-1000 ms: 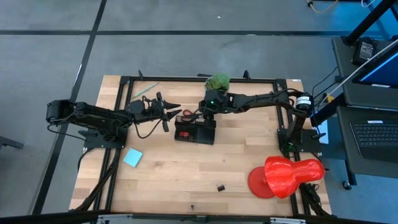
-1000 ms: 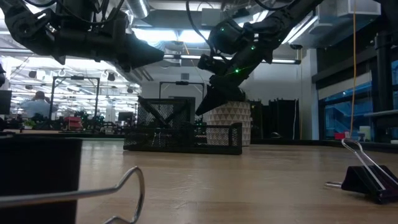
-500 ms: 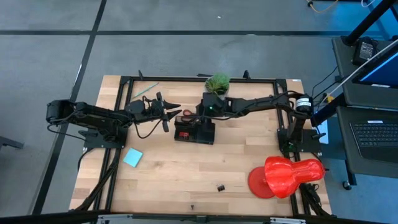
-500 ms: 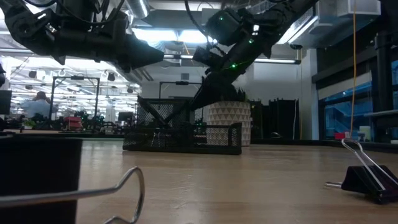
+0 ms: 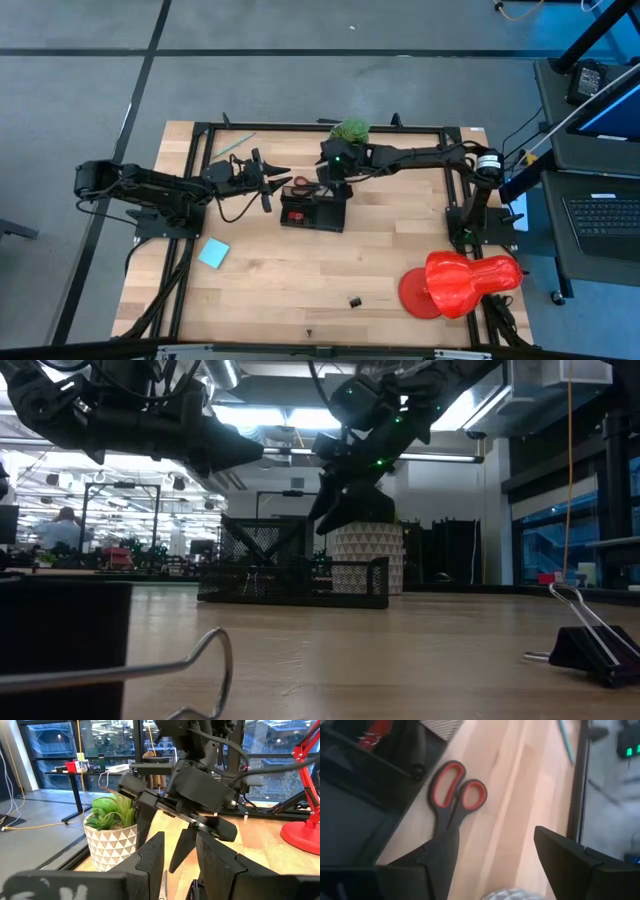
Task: Pick and place office supplies into organizer
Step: Put the scissors into the top left section of the desk organizer
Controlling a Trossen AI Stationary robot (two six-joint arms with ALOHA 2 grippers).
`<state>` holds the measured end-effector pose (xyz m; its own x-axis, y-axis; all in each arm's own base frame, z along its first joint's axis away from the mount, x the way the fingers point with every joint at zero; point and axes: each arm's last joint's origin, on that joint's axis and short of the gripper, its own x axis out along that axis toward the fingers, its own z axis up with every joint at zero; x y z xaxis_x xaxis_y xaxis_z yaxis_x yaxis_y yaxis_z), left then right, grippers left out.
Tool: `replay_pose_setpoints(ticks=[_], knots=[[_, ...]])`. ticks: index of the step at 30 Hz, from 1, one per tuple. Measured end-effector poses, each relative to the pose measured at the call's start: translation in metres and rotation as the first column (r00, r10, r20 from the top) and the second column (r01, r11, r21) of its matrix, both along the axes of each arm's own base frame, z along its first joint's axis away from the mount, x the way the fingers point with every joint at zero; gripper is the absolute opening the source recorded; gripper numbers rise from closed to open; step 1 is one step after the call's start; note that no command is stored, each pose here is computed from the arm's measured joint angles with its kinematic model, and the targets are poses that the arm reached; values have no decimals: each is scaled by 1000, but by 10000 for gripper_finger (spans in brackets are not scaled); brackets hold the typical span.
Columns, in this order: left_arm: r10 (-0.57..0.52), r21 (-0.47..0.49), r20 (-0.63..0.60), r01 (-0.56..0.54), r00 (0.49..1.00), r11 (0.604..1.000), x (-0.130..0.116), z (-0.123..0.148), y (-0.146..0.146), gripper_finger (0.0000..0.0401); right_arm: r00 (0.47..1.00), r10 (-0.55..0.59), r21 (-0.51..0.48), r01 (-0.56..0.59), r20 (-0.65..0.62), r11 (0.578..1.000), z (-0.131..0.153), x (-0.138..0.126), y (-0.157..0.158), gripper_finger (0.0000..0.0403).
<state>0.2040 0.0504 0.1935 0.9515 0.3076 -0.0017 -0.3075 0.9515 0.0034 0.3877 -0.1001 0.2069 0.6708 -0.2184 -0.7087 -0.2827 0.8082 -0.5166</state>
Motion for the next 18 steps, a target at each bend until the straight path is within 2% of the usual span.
replay_pose_setpoints(ticks=[5, 10, 18], knots=[[0, 1, -1, 0, 1000, 1000, 0, 0, 0, 109, 998, 67, -56, -68, -16, 996, 0, 0, -1, 259], [0, 3, -1, 0, 1000, 1000, 0, 0, 0, 107, 994, 106, -69, -106, -10, 992, -2, 3, 2, 259], [3, 10, -4, -3, 1000, 1000, 0, 0, 0, 107, 985, 156, -97, -163, -79, 982, -28, 10, 0, 259]])
